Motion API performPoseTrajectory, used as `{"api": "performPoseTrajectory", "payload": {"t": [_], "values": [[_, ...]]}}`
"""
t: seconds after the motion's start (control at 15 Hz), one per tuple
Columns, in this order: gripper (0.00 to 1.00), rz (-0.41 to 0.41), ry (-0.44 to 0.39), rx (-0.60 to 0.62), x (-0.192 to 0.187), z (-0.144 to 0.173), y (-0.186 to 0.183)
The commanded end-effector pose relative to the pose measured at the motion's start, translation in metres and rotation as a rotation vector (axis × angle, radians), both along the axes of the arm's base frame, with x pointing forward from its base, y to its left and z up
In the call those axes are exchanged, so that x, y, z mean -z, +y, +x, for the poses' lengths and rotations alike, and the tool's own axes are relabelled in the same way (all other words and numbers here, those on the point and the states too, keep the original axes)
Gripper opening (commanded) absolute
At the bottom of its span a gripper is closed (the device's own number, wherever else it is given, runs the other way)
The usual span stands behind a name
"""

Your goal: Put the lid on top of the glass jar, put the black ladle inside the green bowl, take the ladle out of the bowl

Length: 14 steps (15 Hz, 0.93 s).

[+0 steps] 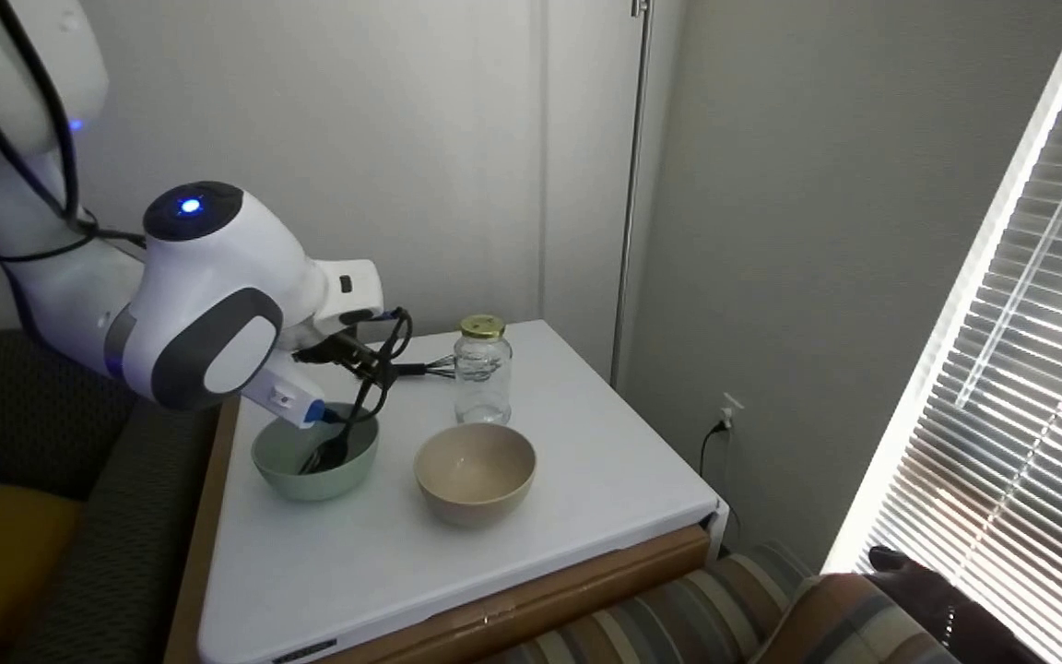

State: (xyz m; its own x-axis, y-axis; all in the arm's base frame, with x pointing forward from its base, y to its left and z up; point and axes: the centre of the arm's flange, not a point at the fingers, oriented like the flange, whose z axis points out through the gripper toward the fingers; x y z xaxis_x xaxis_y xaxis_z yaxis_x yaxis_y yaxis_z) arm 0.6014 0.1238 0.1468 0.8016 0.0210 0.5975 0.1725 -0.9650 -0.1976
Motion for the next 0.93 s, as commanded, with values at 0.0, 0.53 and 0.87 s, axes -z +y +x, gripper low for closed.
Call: {"api": "performPoseTrajectory", "payload": {"t": [0.0, 0.53, 0.87], "values": [[1.00, -0.050, 0.018, 0.005, -0.027, -0.007, -0.006], [1.00, -0.176, 0.122, 0.003, -0.073, 0.018, -0.004], [1.00, -0.209, 0.148, -0.021, -0.082, 0.024, -0.001]]}}
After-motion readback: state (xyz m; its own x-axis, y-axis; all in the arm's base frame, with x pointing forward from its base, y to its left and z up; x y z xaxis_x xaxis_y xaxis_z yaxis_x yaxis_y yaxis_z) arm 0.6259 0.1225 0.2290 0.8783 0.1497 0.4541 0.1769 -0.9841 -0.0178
